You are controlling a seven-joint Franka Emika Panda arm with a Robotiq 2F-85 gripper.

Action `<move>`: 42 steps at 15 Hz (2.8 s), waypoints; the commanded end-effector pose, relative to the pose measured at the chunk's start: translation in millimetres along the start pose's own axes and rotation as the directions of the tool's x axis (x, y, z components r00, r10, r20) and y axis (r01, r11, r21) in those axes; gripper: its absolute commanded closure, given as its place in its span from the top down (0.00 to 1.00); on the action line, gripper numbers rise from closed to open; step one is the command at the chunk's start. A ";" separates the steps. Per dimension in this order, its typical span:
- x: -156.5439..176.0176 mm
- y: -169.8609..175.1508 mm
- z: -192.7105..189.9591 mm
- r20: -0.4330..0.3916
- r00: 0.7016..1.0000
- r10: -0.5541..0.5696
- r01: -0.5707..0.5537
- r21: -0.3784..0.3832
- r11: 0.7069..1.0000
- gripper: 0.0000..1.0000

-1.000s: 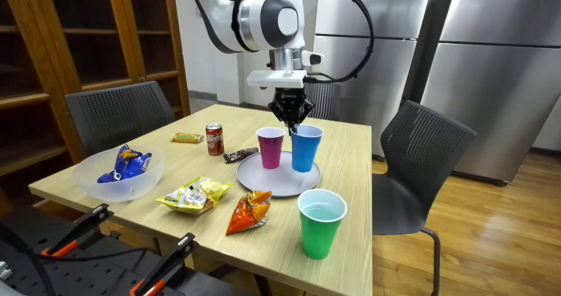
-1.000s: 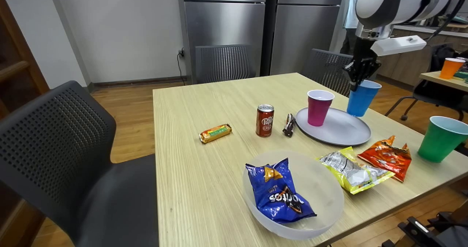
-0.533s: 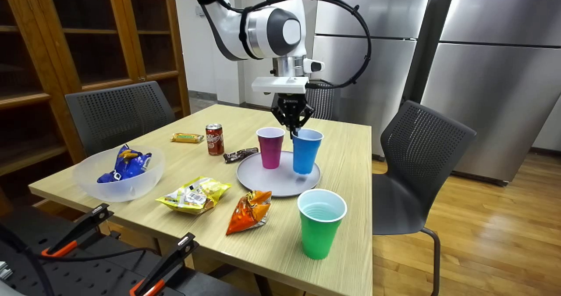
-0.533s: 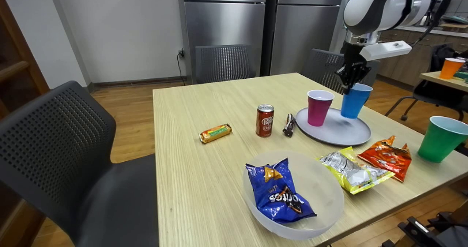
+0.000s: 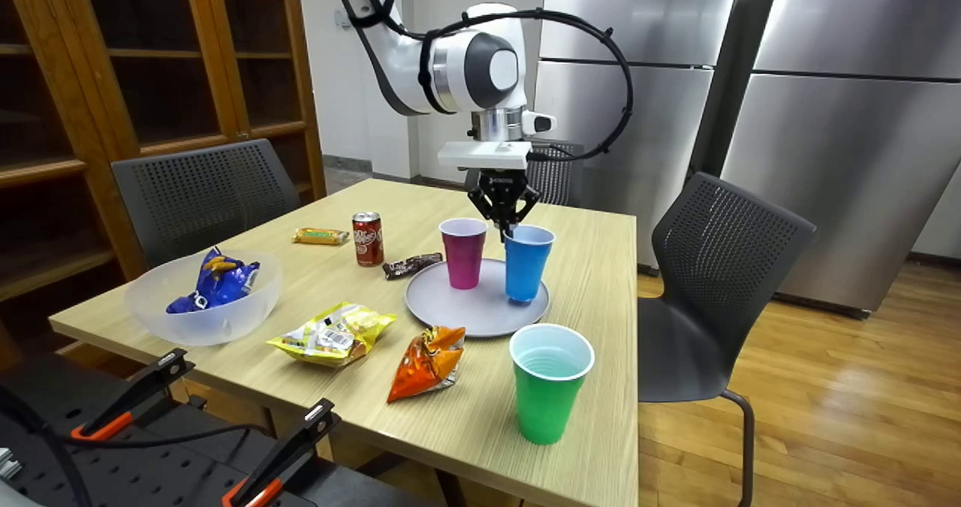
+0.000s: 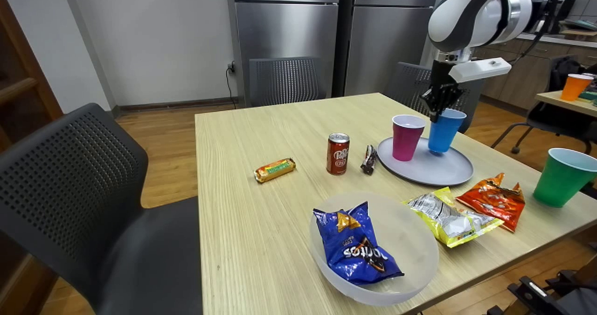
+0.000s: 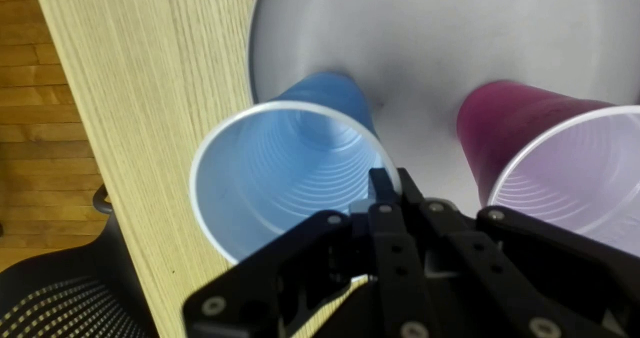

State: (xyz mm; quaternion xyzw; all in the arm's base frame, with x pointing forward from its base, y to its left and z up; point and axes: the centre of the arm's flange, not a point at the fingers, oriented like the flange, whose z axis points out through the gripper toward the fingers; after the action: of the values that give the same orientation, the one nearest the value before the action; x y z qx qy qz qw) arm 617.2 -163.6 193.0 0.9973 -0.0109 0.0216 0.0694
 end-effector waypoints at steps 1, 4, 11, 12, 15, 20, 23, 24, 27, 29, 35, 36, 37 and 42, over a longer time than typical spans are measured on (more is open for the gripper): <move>14.2 3.6 0.4 0.015 1.000 -0.017 0.017 0.003 1.000 0.01; 15.1 3.7 0.1 0.017 1.000 -0.018 0.018 0.002 1.000 0.31; 9.4 7.7 -15.8 -0.015 1.000 -0.011 0.011 0.003 1.000 0.82; 8.3 8.4 -18.9 -0.023 1.000 -0.010 0.010 0.002 1.000 0.89; 4.7 12.1 -32.3 -0.050 0.999 -0.004 0.004 0.002 1.000 1.00; -1.5 21.3 -56.5 -0.097 0.995 0.011 -0.010 0.009 1.000 1.00; -8.9 25.9 -69.1 -0.117 0.993 0.017 -0.016 0.013 1.000 1.00; -12.6 27.9 -73.7 -0.119 0.993 0.014 -0.011 0.023 1.000 1.00; -25.3 34.4 -87.4 -0.127 0.992 0.008 -0.001 0.055 0.999 1.00; -34.5 39.6 -96.2 -0.141 0.990 0.011 -0.003 0.062 0.998 1.00; -66.5 62.2 -118.3 -0.152 0.987 0.047 -0.034 0.090 0.995 1.00; -71.9 66.5 -120.1 -0.151 0.987 0.055 -0.041 0.098 0.994 1.00; -76.9 70.6 -121.7 -0.152 0.986 0.067 -0.051 0.102 0.993 1.00; -101.5 89.0 -118.9 -0.139 0.983 0.120 -0.103 0.124 0.987 1.00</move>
State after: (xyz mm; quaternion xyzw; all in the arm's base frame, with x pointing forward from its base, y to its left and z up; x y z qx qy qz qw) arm 534.6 -225.3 311.4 0.9935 -0.0580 0.0957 0.0219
